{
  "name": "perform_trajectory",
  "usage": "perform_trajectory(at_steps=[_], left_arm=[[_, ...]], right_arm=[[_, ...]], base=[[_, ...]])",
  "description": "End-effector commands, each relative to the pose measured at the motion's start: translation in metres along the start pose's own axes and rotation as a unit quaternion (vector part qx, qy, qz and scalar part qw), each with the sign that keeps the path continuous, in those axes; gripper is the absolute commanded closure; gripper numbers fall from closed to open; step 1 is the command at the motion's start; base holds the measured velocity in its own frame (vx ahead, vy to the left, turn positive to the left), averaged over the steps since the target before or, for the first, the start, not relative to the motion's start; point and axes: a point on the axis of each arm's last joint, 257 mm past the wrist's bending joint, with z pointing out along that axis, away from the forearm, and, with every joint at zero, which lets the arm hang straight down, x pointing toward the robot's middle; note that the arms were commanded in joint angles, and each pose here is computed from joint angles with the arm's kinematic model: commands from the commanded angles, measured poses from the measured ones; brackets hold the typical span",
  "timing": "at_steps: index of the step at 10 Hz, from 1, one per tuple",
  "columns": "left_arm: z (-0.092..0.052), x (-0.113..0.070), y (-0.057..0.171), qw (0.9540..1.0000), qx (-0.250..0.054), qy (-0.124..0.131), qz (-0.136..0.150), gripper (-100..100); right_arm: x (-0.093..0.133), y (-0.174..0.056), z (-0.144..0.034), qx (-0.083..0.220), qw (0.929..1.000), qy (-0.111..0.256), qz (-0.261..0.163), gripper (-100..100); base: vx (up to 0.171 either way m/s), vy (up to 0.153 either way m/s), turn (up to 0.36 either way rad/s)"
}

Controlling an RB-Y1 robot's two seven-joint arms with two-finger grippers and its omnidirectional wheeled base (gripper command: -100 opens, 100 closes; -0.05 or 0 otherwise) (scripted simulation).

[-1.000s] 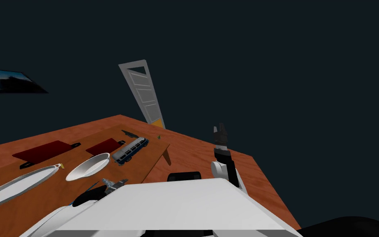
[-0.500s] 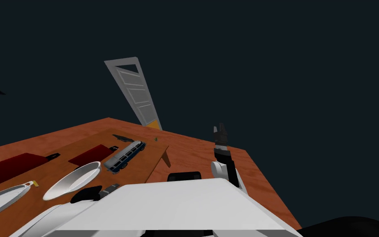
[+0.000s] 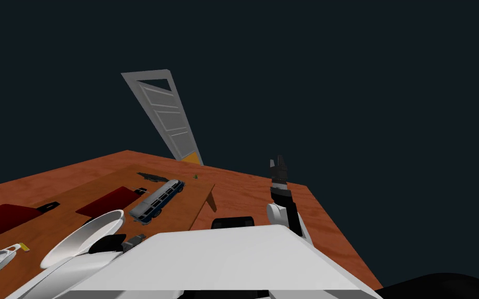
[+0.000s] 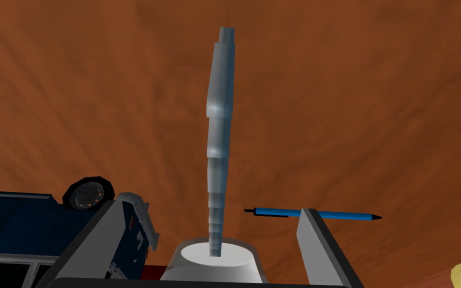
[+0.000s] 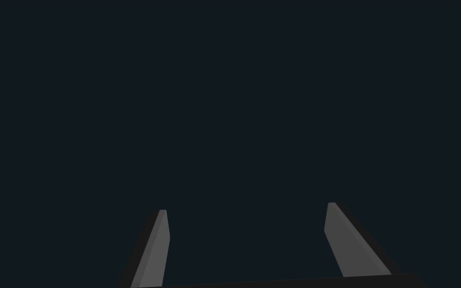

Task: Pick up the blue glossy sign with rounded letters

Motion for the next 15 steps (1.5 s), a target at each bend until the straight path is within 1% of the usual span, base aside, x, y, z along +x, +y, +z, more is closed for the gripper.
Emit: perform_trajectory(at_steps=[1,4,5,6,10,11,12,14,15], left_arm=[[0.006,0.002,0.002,1.0000,-0.001,0.000,-0.002,-100],[0.019,0.005,0.005,1.0000,-0.003,-0.001,-0.006,-100],[0.015,0.005,0.005,1.0000,-0.003,-0.001,-0.005,-100],[0.016,0.005,0.005,1.0000,-0.003,-0.001,-0.005,100],[0.016,0.005,0.008,1.0000,-0.006,0.000,-0.005,100],[0.016,0.005,0.007,1.0000,-0.006,0.000,-0.005,0],[0.008,0.002,0.002,1.0000,-0.001,-0.001,-0.003,100],[0.000,0.000,0.000,1.0000,0.000,0.000,0.000,100],[0.003,0.000,0.000,1.0000,0.001,0.000,-0.001,100]], right_arm=[[0.000,0.000,0.000,0.000,1.0000,0.000,0.000,0],[0.000,0.000,0.000,0.000,1.0000,0.000,0.000,0],[0.000,0.000,0.000,0.000,1.0000,0.000,0.000,0],[0.000,0.000,0.000,0.000,1.0000,0.000,0.000,0],[0.000,0.000,0.000,0.000,1.0000,0.000,0.000,0],[0.000,0.000,0.000,0.000,1.0000,0.000,0.000,0],[0.000,0.000,0.000,0.000,1.0000,0.000,0.000,0],[0.000,0.000,0.000,0.000,1.0000,0.000,0.000,0],[0.000,0.000,0.000,0.000,1.0000,0.000,0.000,0]], base=[[0.000,0.014,-0.037],[0.000,0.017,-0.033],[0.000,0.008,-0.006],[0.000,0.000,0.000],[-0.001,0.000,0.003],[0.000,0.000,0.000],[-0.002,-0.013,0.048],[0.003,-0.022,0.043],[0.002,-0.009,0.005]])
